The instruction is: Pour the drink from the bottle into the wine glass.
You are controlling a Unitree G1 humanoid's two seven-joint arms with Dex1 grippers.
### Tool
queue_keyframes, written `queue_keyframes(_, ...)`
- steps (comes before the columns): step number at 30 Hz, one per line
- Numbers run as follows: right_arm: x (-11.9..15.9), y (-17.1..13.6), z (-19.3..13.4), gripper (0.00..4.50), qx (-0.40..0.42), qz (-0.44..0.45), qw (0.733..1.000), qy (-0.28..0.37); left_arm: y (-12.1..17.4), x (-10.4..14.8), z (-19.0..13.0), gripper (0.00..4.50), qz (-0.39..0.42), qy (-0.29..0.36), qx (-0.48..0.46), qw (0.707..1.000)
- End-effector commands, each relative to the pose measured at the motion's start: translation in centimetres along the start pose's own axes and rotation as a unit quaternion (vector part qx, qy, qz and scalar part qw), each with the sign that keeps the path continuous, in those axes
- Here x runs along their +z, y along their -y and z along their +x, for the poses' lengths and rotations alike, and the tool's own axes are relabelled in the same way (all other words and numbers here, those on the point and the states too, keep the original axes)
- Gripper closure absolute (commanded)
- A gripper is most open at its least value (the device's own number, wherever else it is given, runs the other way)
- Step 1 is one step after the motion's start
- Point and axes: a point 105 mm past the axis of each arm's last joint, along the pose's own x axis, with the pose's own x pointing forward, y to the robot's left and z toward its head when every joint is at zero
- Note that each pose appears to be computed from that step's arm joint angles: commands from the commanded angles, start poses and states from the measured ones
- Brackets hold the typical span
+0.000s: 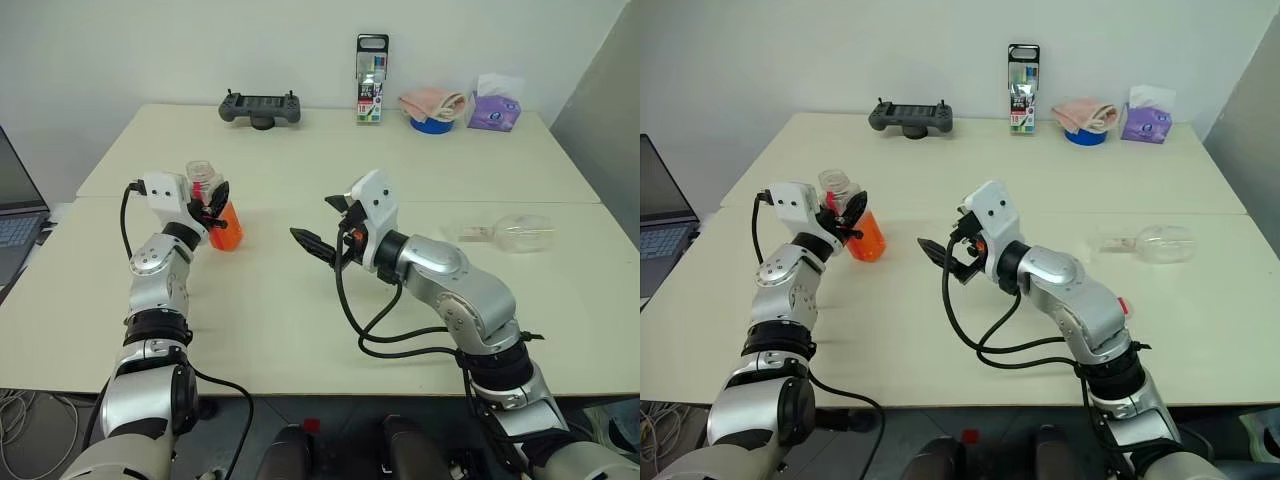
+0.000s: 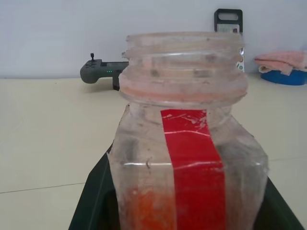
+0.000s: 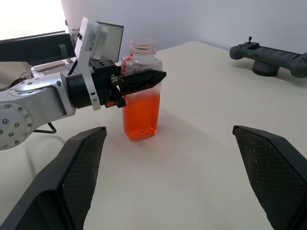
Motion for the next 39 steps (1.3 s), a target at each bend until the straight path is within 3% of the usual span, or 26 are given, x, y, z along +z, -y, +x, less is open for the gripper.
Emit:
queue_keyframes(1,1.2,0.5,-0.8,0.00,-0.008,-0.013,1.000,0.023,-0.2,0.7,0.1,2.50,0.020,0.014,0.001,1.000)
queue_keyframes(8,0.9,0.8,-1.2,0.00,-0.018,-0.015,1.000,0.019,-0.3,-0.6,-0.7,0.18,0.034,-0.002,0.005,0.999)
queue_keyframes(9,0.9,0.9,-1.2,0.00,-0.019,-0.015,1.000,0.019,-0.4,-0.7,-0.9,0.02,0.034,-0.005,0.007,0.999)
queue_keyframes(19,0.3,2.8,-2.3,0.00,-0.052,-0.002,0.999,0.015,-0.8,-1.8,-3.7,0.02,0.021,-0.019,0.024,0.999)
queue_keyframes(30,-3.1,8.2,-8.4,0.00,-0.155,0.060,0.986,0.007,1.4,-3.4,-11.9,0.02,-0.012,-0.078,0.017,0.997)
queue_keyframes(35,-5.7,9.8,-13.5,0.00,-0.251,0.161,0.954,0.034,4.2,-4.3,-16.7,0.02,-0.017,-0.136,-0.055,0.989)
queue_keyframes(39,-6.7,10.8,-15.6,0.00,-0.312,0.242,0.915,0.086,8.3,-4.0,-16.0,0.02,-0.023,-0.144,-0.158,0.977)
